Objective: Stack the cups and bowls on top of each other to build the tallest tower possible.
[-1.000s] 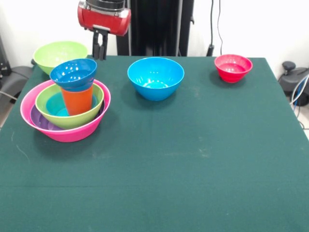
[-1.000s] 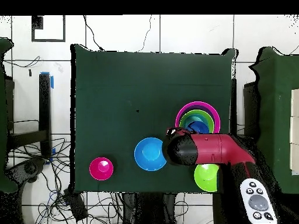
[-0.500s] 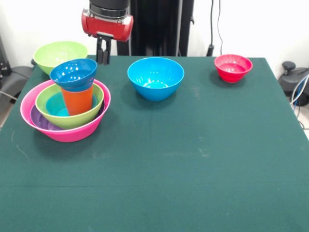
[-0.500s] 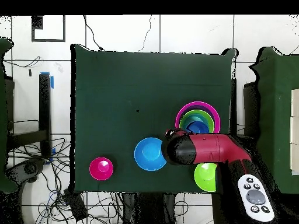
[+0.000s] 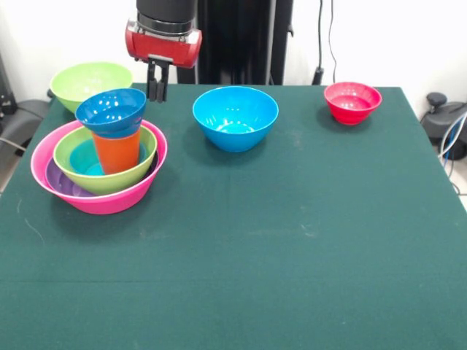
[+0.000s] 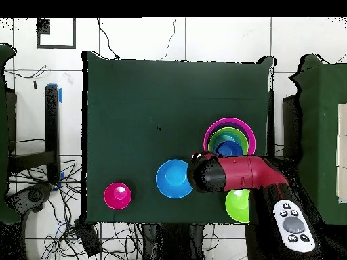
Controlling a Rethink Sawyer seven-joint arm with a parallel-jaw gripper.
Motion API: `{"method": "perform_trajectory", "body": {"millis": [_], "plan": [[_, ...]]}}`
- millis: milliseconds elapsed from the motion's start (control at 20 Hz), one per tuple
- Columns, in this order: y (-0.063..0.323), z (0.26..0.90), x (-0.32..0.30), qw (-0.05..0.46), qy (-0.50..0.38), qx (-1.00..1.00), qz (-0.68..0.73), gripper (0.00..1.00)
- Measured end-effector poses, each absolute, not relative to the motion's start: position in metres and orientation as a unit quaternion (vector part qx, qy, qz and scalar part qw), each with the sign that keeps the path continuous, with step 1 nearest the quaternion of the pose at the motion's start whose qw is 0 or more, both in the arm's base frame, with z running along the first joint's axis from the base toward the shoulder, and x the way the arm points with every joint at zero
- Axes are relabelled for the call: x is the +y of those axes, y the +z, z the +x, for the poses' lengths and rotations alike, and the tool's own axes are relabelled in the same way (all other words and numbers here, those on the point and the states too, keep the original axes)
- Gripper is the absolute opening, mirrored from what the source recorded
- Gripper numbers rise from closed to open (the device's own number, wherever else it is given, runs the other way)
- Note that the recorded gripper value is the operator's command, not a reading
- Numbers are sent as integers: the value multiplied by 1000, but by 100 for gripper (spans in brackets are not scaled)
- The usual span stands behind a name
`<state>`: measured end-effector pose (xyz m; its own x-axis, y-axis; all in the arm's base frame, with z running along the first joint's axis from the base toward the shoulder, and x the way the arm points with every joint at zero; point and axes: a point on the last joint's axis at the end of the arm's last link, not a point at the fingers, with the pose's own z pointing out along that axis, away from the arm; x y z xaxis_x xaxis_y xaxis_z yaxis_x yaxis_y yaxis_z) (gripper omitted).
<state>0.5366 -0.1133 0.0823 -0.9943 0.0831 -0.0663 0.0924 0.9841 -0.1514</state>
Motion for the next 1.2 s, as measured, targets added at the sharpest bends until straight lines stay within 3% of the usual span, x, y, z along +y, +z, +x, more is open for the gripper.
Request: {"method": "perform_trajectory", "body": {"millis": [650,1200], "plan": [[87,539,-117,37,-80,995,46,0],[136,557,-131,83,-107,989,51,0]]}}
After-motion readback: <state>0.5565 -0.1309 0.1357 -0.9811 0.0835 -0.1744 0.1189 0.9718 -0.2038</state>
